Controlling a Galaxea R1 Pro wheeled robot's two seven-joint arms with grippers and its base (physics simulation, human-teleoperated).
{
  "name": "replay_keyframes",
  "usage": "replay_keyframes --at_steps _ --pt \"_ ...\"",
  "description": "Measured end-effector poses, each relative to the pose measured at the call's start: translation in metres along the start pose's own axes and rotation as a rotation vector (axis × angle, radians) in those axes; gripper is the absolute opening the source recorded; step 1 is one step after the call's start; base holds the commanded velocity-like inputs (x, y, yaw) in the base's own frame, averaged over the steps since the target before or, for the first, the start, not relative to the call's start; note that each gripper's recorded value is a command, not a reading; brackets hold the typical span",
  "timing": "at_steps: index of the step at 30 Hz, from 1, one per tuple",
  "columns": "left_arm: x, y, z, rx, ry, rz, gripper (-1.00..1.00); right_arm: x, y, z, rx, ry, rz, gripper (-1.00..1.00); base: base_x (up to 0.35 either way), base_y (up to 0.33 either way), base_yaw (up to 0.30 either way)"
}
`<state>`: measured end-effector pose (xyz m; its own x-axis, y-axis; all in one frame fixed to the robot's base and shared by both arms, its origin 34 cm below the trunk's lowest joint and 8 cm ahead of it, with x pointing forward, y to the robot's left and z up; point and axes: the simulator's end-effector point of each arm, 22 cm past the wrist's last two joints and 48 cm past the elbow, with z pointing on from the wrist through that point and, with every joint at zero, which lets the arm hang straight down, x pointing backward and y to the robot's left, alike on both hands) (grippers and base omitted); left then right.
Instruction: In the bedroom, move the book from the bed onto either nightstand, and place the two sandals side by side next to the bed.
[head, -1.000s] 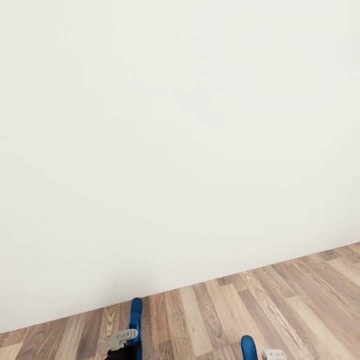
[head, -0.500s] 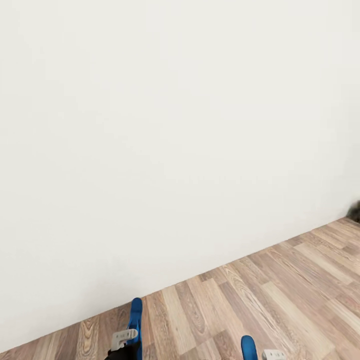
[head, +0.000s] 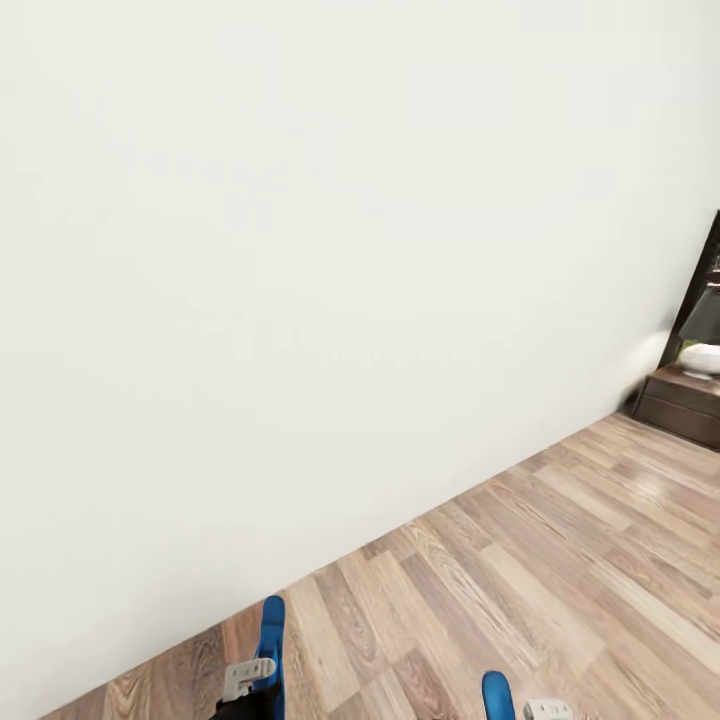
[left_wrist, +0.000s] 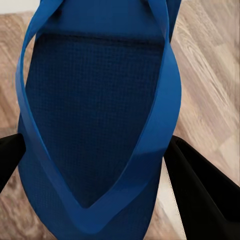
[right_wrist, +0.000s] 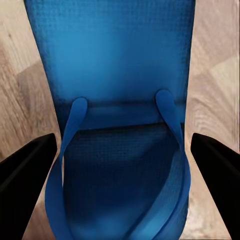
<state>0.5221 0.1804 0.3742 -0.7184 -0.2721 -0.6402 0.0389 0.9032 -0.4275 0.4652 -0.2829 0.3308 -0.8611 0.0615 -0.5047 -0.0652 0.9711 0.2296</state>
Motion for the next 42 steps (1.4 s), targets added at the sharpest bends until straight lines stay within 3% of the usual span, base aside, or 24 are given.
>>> replay_keyframes --at_steps 42 --pt "0.0010 -0.0005 0.0000 0.001 0.001 -0.001 -1.00 0.0000 0.0000 0.0000 0.000 0.000 0.001 -1.00 -0.006 0.000 -0.300"
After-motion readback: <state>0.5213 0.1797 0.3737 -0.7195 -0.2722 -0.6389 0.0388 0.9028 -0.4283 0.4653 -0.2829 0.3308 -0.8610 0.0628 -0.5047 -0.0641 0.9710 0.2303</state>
